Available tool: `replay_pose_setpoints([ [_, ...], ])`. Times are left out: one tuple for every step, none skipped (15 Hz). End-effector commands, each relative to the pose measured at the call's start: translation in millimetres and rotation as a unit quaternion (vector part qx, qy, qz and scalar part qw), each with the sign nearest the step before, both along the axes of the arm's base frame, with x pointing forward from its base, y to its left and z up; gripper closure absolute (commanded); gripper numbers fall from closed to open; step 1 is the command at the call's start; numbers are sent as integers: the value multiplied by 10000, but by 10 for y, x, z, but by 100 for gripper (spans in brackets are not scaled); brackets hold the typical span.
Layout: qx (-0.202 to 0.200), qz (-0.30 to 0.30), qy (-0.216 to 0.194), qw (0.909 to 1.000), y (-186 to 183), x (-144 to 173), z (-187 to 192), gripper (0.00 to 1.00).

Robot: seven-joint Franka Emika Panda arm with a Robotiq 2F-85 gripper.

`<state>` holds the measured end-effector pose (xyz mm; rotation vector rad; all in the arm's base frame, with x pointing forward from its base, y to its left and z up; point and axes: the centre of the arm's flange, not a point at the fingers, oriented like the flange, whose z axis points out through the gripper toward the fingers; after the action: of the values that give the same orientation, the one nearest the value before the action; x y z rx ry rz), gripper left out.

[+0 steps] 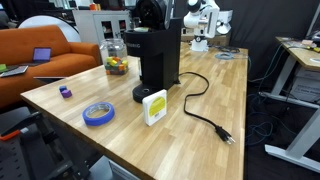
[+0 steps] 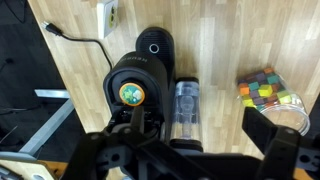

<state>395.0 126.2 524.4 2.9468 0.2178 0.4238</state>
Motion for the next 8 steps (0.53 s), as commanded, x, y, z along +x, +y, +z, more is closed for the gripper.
replay_pose_setpoints([
  [-211,-139,-228,9994,-35,396,58,0],
  [-241,-164,-312,9991,-49,510,85,0],
  [-252,-187,-369,9988,-63,628,104,0],
  [-236,-184,-400,9988,-70,764,118,0],
  [-268,-147,-423,9986,-74,896,125,0],
  [-295,-146,-442,9985,-83,1025,118,0],
  [-278,-211,-460,9983,-109,1160,117,0],
  [-237,-287,-462,9982,-132,1267,107,0],
])
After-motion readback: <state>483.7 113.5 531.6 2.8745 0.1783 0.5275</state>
